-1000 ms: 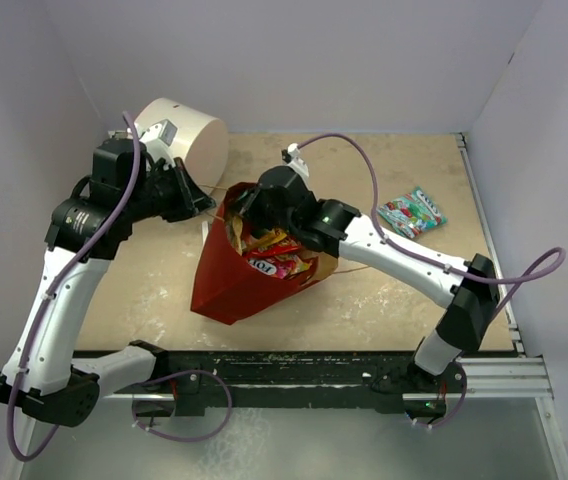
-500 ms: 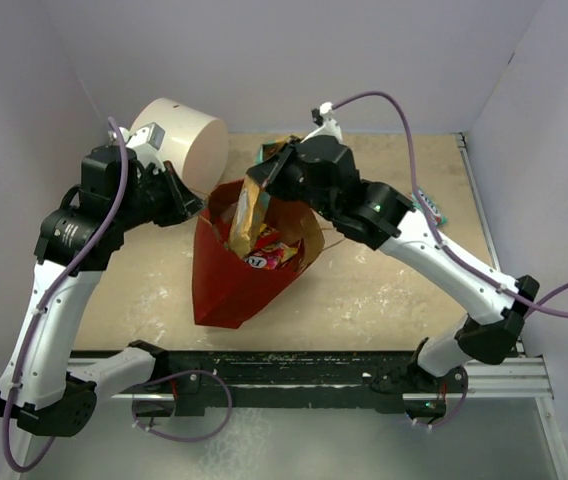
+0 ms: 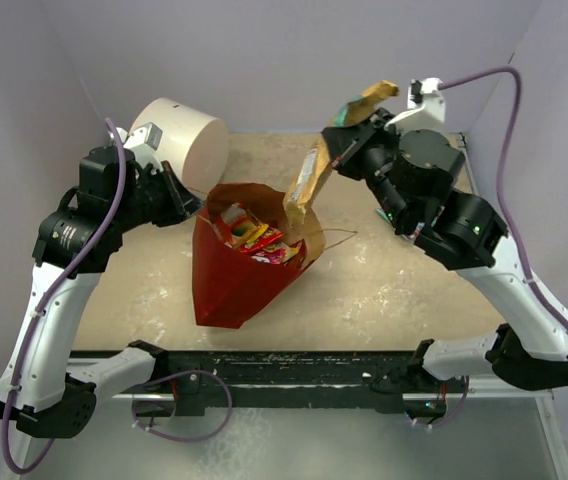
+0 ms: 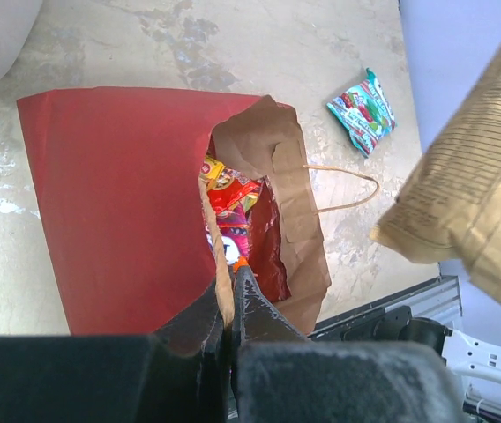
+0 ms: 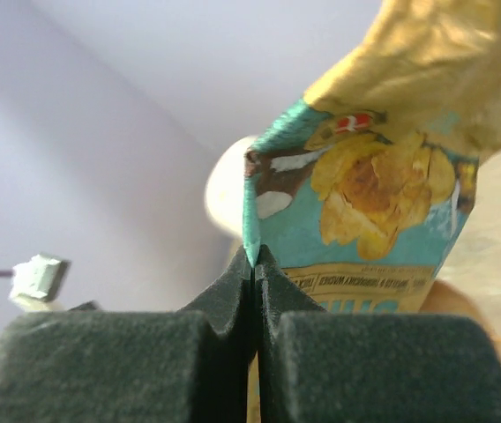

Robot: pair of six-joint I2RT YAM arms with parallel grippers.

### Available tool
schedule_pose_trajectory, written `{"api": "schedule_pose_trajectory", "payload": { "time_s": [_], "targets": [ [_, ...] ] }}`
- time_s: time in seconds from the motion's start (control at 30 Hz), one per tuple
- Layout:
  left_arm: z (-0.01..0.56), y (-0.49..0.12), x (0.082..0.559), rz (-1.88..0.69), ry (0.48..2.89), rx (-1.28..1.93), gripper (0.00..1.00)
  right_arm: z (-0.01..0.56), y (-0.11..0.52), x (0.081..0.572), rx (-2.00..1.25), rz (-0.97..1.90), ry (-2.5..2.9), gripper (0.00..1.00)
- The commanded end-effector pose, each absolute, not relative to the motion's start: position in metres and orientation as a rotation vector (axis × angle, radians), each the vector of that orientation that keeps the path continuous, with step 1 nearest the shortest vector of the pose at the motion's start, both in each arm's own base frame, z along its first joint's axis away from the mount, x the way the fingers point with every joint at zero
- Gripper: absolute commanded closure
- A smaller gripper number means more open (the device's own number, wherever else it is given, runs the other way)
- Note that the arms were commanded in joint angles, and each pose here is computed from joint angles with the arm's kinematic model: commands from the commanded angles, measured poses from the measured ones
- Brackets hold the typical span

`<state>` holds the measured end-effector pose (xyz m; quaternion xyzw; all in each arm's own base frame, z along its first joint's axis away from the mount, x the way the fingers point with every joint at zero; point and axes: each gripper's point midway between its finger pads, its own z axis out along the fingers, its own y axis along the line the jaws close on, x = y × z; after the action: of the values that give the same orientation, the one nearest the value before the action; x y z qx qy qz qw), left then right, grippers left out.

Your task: Take the snacks out of the paper bag

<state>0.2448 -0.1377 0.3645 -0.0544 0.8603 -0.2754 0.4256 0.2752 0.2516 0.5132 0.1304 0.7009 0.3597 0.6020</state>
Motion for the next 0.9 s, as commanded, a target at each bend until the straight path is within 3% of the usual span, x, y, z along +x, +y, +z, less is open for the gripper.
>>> {"api": "schedule_pose_trajectory", "payload": {
  "time_s": [0.0, 0.2, 0.37, 0.67, 0.87],
  "targets": [
    [0.383, -0.133, 0.248, -0.675, 2.072, -0.113, 1.0, 0.534, 0.168, 0.276, 0.415, 0.509, 1.501, 1.0],
    [0.382, -0.131, 0.245, -0.657, 2.078, -0.084, 1.0, 0.508, 0.092, 0.271, 0.505, 0.092, 1.499, 1.0],
    [0.381, -0.131, 0.243, -0.647, 2.081, -0.054, 1.0, 0.461, 0.045, 0.277, 0.583, -0.072, 1.593, 1.0],
    [0.387, -0.133, 0.241, -0.659, 2.059, -0.008, 1.0, 0.286, 0.003, 0.229, 1.021, -0.24, 1.882, 1.0],
    [0.391, -0.132, 0.238, -0.652, 2.04, 0.014, 1.0, 0.228, 0.0, 0.189, 1.269, -0.09, 1.914, 1.0]
  ]
}}
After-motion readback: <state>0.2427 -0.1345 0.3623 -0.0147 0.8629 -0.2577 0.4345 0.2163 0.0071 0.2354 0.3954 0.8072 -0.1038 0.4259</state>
